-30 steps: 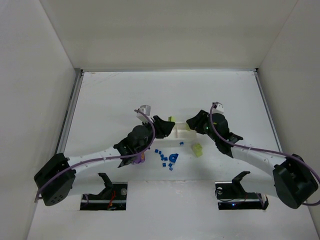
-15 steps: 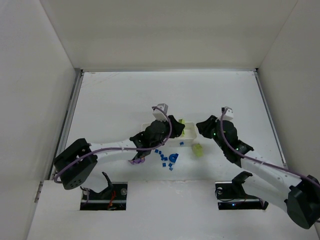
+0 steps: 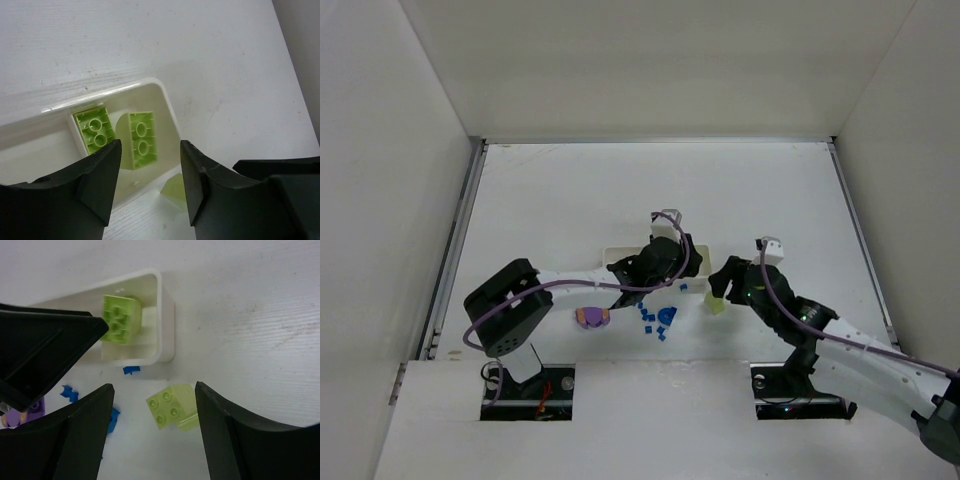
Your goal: Sort the legos into containers by color
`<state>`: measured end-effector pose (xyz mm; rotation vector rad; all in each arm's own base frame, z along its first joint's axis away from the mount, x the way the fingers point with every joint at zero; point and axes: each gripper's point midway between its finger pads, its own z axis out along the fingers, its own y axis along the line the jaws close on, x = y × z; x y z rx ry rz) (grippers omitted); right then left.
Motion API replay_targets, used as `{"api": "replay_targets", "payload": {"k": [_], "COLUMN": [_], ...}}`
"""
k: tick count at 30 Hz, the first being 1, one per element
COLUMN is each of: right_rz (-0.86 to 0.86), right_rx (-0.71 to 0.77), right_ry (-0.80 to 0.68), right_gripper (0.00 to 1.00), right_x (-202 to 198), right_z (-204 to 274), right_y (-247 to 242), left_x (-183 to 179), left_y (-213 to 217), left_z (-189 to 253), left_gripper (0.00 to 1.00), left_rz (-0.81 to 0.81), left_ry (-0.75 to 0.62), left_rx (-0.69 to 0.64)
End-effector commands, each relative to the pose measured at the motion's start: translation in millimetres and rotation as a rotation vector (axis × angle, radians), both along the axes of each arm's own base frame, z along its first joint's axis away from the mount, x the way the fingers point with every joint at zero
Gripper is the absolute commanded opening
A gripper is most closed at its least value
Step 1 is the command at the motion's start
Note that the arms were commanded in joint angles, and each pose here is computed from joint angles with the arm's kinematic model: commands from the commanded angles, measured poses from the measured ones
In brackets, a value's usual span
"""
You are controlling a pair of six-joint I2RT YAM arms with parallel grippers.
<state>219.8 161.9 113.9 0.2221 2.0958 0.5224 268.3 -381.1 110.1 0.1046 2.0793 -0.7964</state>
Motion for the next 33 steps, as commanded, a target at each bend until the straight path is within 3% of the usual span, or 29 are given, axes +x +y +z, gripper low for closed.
{"api": "replay_targets", "payload": {"k": [1,14,25,33], "right_rz": [0.0,0.079,0.086,0.124], "right_rx": [-0.058,-0.271,-0.362,-0.443], "right_ry": [0.013,0.11,0.162,0.23], "right_gripper": [0.74,0.73,0.63,0.68], "right_x": [-0.1,6.8,7.2,-2.0], "right_z": [6.6,-29.5,-42.6,-55.8], "right_y": [1.5,22.9,22.8,26.7], "left_x": [5.6,2.4,5.1,14.2], "left_y": [-6.3,19.4,56.4,86.3], "left_z": [25.3,41.6,47.5,56.9], "left_gripper": [0.49,0.5,0.5,0.5], "left_rz": [0.006,0.038,0.096,0.155], "left_ry": [-0.045,-0.059,-0.068,-0.085], "left_rx": [-0.032,-0.08,-0.105,-0.132]}}
